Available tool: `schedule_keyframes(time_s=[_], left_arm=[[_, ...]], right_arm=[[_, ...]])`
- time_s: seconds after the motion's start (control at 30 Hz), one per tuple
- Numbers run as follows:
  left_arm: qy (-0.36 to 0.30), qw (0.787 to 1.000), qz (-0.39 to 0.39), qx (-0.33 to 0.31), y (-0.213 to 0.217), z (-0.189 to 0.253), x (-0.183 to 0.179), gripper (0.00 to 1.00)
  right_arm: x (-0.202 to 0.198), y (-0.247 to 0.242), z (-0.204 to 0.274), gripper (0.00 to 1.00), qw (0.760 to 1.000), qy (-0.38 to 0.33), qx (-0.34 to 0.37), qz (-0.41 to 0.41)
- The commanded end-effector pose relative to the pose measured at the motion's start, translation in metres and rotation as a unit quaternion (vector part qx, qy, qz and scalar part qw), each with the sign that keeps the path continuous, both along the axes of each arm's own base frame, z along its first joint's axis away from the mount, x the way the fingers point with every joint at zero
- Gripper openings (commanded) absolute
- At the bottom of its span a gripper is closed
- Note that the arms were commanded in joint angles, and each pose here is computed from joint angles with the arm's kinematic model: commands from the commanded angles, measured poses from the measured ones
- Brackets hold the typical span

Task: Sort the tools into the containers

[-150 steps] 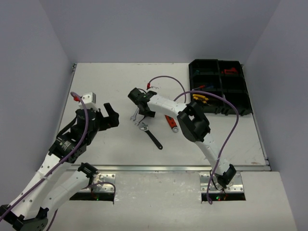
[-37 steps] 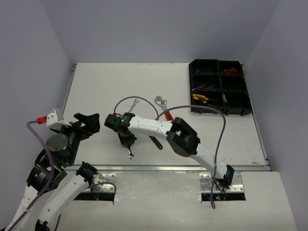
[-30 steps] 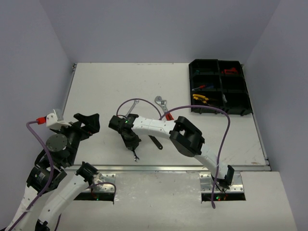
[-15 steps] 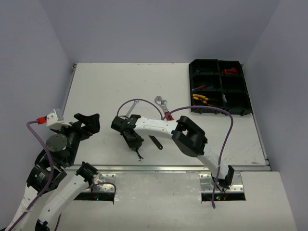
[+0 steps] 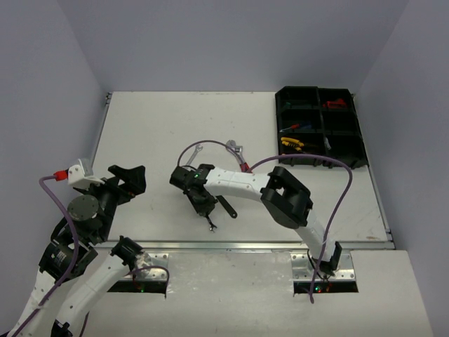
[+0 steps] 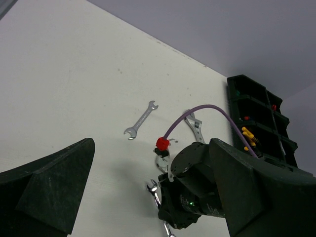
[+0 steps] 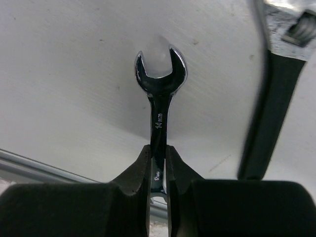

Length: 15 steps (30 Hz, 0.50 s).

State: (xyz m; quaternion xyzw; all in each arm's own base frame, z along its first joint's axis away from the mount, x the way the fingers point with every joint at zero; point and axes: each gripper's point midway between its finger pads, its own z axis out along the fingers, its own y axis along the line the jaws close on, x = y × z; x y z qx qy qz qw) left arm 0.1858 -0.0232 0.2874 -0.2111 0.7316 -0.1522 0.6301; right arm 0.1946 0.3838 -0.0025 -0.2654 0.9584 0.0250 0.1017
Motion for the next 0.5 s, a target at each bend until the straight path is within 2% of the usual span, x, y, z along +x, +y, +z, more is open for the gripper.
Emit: schedule_keyframes(time_s=[0.0, 0.27, 0.47], left_arm=[[-0.012, 1.0, -0.004, -0.001, -0.003, 0.008, 0.005, 1.0], [-0.013, 1.0, -0.004, -0.001, -0.003, 0.008, 0.005, 1.0], [-0.012, 1.0, -0.008, 0.001, -0.005, 0.007, 0.005, 1.0]], right_arm=[[0.024, 0.001, 0.056, 0.0, 0.997, -0.052, 0.053, -0.013], [0.049, -0.033, 0.081, 0.0, 0.994, -0.074, 0.067, -0.054], [0.098, -0.13, 0.123, 0.0, 0.973, -0.129, 0.074, -0.179]])
